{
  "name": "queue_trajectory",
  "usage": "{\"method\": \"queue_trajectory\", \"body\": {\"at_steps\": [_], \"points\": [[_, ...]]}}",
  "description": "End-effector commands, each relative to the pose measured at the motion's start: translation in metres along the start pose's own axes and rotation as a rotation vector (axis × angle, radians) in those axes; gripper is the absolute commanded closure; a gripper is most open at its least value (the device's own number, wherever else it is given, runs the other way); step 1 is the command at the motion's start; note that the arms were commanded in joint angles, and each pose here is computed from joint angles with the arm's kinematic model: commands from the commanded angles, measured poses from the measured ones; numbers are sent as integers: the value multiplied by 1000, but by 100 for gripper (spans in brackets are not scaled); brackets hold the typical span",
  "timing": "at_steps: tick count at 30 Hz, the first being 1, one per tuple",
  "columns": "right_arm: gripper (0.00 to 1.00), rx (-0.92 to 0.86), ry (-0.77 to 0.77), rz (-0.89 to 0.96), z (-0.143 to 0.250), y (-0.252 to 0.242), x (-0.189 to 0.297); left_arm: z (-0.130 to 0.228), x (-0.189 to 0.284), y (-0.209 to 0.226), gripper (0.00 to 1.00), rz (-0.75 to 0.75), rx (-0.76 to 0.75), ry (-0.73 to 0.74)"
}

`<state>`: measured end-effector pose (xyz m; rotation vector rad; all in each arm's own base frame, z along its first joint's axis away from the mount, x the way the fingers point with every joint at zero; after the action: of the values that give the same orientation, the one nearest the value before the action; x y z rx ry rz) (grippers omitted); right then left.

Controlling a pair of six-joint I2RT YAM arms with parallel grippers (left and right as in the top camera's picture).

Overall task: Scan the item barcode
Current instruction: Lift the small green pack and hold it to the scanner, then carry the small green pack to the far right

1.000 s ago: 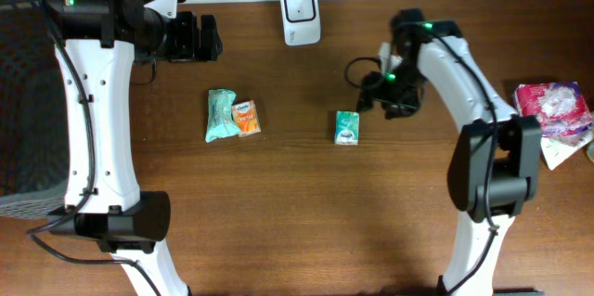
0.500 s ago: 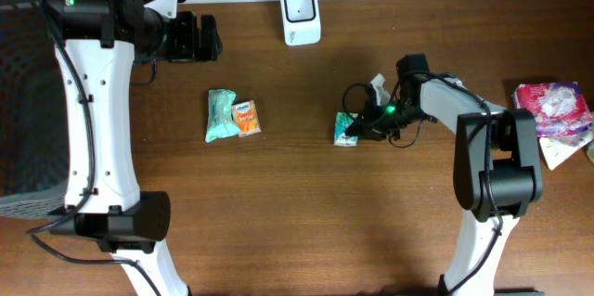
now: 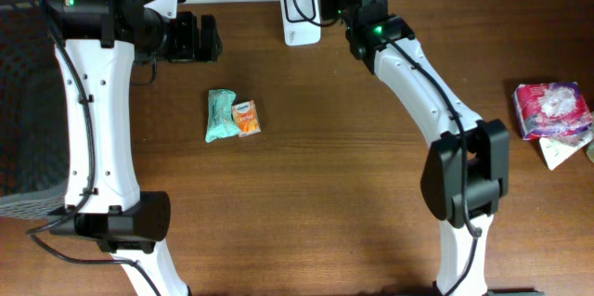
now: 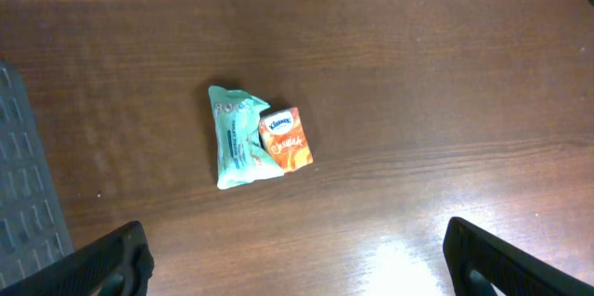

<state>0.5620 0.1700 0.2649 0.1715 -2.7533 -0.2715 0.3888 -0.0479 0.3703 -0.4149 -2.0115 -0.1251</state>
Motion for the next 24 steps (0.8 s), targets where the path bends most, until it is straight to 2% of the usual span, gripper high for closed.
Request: {"method": "queue_trajectory", "body": {"at_steps": [1,3,5,8,12,13,14,16,18,19,21,24], "points": [[96,117,-19,18,32,-5,-35,0,-2,3,1,-1,10,7],[96,120,1,-119,54,9,-50,0,-2,3,1,-1,10,7],[96,193,-14,-139,73,19,-62,0,-2,3,1,-1,10,7],[96,389,-6,-117,94,28,-69,0,-2,3,1,-1,10,7],[96,393,-13,-58,93,27,-68,0,-2,3,1,-1,10,7],[96,360,-13,-45,91,26,-67,0,-2,3,1,-1,10,7],[96,237,-35,-5,81,23,-63,0,-2,3,1,-1,10,7],[96,-21,-106,21,31,8,-41,0,-2,3,1,-1,10,7],[96,-73,-126,47,2,-9,-23,0,-2,3,1,-1,10,7],[96,-84,-107,101,-23,-34,-3,0,-2,3,1,-1,10,7],[96,-152,-43,189,-34,-69,18,0,-2,3,1,-1,10,7],[96,-302,139,494,-22,-157,59,0,-2,3,1,-1,10,7]]}}
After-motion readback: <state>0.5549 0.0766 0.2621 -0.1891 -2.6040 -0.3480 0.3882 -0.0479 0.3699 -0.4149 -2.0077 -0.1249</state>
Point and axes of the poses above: each gripper's point midway between its finger pads, its own x axis back along the fingers, its own y axis along the line the jaws close on, z = x × y, the point moved 7 cm from there along x, back along the fingers, and after that the axes turned 15 degrees about -x, right-handed, at the moved point
